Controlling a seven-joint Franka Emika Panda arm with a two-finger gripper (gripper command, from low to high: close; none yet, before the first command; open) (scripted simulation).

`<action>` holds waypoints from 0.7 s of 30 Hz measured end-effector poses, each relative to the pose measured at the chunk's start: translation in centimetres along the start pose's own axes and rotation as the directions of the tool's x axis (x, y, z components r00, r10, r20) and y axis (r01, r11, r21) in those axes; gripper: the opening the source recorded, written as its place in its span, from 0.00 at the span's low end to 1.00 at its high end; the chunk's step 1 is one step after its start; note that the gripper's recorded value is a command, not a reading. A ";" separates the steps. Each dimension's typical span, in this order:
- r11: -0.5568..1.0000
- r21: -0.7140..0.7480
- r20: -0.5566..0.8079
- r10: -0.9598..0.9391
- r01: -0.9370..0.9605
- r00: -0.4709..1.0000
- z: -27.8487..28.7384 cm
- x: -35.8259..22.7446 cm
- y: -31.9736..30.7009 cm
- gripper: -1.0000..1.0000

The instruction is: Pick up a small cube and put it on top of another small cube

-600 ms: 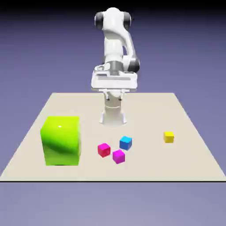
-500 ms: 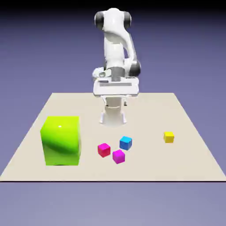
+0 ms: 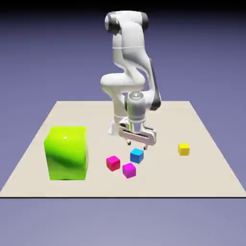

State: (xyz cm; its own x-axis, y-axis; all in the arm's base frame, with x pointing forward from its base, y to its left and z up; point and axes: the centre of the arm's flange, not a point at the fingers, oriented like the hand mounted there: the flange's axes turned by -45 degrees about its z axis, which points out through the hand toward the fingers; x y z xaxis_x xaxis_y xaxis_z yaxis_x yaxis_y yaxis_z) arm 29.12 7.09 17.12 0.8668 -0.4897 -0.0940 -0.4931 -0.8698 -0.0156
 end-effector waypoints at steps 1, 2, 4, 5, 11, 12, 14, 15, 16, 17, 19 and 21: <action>1.000 0.001 0.000 -0.001 0.001 1.000 0.7 0.0 0.0 0.50; 1.000 0.000 0.000 0.000 0.000 1.000 1.4 0.0 0.0 0.50; 1.000 -0.006 -0.004 0.001 -0.001 1.000 2.9 0.0 0.2 0.50; 1.000 -0.011 -0.007 0.002 -0.002 1.000 3.6 0.0 0.3 0.50; 1.000 -0.002 -0.002 0.001 -0.001 1.000 2.0 0.1 0.1 0.00; 1.000 0.000 -0.001 0.001 -0.001 1.000 1.3 0.1 0.0 0.00; 1.000 0.000 -0.001 0.004 -0.004 1.000 -0.1 0.1 0.1 0.00; 1.000 -0.002 -0.002 0.001 -0.001 1.000 -0.8 0.0 0.0 0.00; 1.000 -0.006 -0.004 0.001 -0.001 1.000 -1.5 -0.1 0.1 0.00; 1.000 -0.011 -0.007 0.002 -0.002 1.000 -2.2 -0.2 0.2 0.00; 1.000 -0.016 -0.010 0.003 -0.003 1.000 -2.7 -0.2 0.3 0.00; 1.000 -0.011 -0.005 -0.016 0.016 1.000 -3.9 2.1 -0.7 0.00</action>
State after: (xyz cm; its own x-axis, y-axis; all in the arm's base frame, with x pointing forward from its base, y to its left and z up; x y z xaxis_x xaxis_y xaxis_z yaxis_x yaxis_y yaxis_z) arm 31.53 6.46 20.77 0.8751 -0.4757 -0.0887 -0.4781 -0.8783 -0.0067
